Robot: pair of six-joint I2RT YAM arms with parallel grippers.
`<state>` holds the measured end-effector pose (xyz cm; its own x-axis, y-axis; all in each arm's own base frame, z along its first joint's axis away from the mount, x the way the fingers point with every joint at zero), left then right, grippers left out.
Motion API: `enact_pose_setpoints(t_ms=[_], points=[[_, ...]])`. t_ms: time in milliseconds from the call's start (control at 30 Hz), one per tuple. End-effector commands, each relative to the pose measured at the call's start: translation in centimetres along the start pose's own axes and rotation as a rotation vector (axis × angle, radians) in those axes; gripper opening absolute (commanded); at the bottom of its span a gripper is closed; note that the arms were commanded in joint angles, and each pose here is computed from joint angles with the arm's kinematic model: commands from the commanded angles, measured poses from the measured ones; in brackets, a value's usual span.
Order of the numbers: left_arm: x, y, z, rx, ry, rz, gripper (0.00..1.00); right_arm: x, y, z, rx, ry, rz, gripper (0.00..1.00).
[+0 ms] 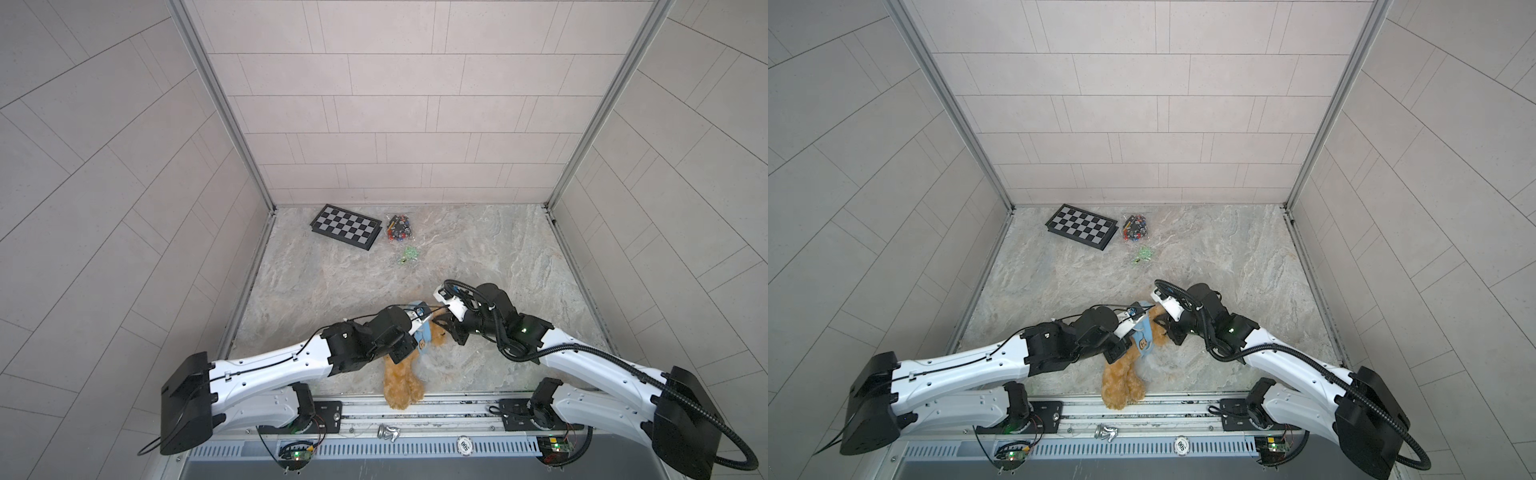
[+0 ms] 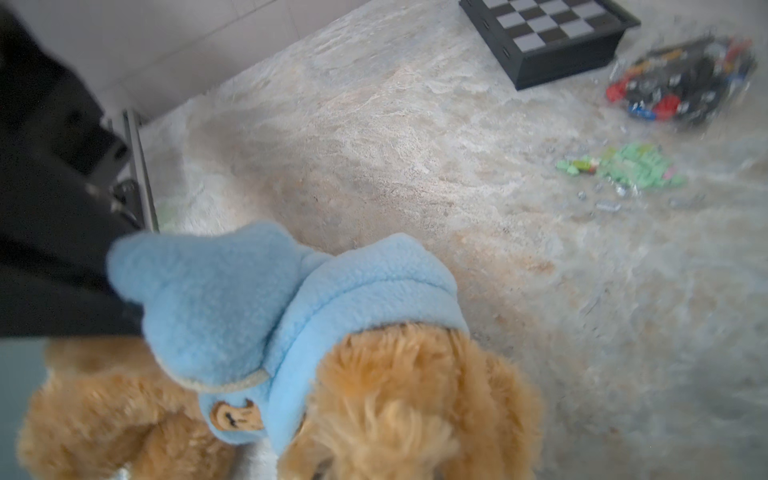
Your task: Dress the teddy bear
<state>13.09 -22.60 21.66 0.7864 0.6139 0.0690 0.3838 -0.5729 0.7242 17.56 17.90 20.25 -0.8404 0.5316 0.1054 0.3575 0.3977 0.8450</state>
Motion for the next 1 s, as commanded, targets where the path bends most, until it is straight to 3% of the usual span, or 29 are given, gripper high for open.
enact_pose_setpoints(t_ms=[0,67,133,167,300,367,400,467,533,733,867,967], points=[[2.3,2.0,-0.7,-0.055,0.08,-0.104,0.05,0.5,-0.2,-0.7,-0.041,0.032,-0.016,0.0],[2.8,2.5,-1.1,-0.067,0.096,-0.164,0.24,0.7,-0.4,-1.1,-0.059,0.023,0.001,0.0],[3.0,2.8,-1.9,-0.096,0.09,-0.238,0.5,0.5,-0.5,-1.9,-0.094,-0.067,0.041,0.0],[3.0,2.9,-2.4,-0.11,0.081,-0.279,0.58,0.3,-0.7,-2.3,-0.115,-0.123,0.07,0.0],[3.5,1.7,-4.9,-0.182,0.086,-0.501,0.64,0.3,-1.0,-4.2,-0.254,-0.241,0.163,0.0],[3.5,0.4,-5.8,-0.226,0.056,-0.625,0.61,0.5,-1.2,-4.7,-0.271,-0.272,0.175,0.0],[3.2,-0.1,-6.1,-0.259,0.012,-0.684,0.55,0.6,-1.3,-4.9,-0.274,-0.286,0.176,0.0],[1.8,-0.6,-7.0,-0.319,-0.078,-0.747,0.42,0.8,-1.3,-5.3,-0.284,-0.312,0.18,0.0],[0.2,-0.4,-7.6,-0.333,-0.14,-0.772,0.37,1.0,-1.2,-5.7,-0.313,-0.325,0.185,0.0],[-4.2,1.0,-5.5,-0.338,-0.345,-0.865,0.35,1.5,-0.7,-6.4,-0.421,-0.351,0.205,0.0],[-4.0,1.2,-3.2,-0.312,-0.258,-0.889,0.27,2.2,-0.6,-6.1,-0.418,-0.326,0.175,0.0],[-2.0,0.5,-1.3,-0.336,-0.24,-0.99,0.21,2.8,-0.8,-6.0,-0.41,-0.303,0.151,0.0]])
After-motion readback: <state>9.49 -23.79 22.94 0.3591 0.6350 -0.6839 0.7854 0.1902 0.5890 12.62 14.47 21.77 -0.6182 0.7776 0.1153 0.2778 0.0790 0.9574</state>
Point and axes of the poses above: each gripper's point midway between its finger pads, its own z axis out along the fingers, its own x axis along the line the jaws close on, y = z × x, the point moved 10 cm from there along -z, back along the fingers, and after that the axes turned 4 degrees about -z, right-handed, at the moved point
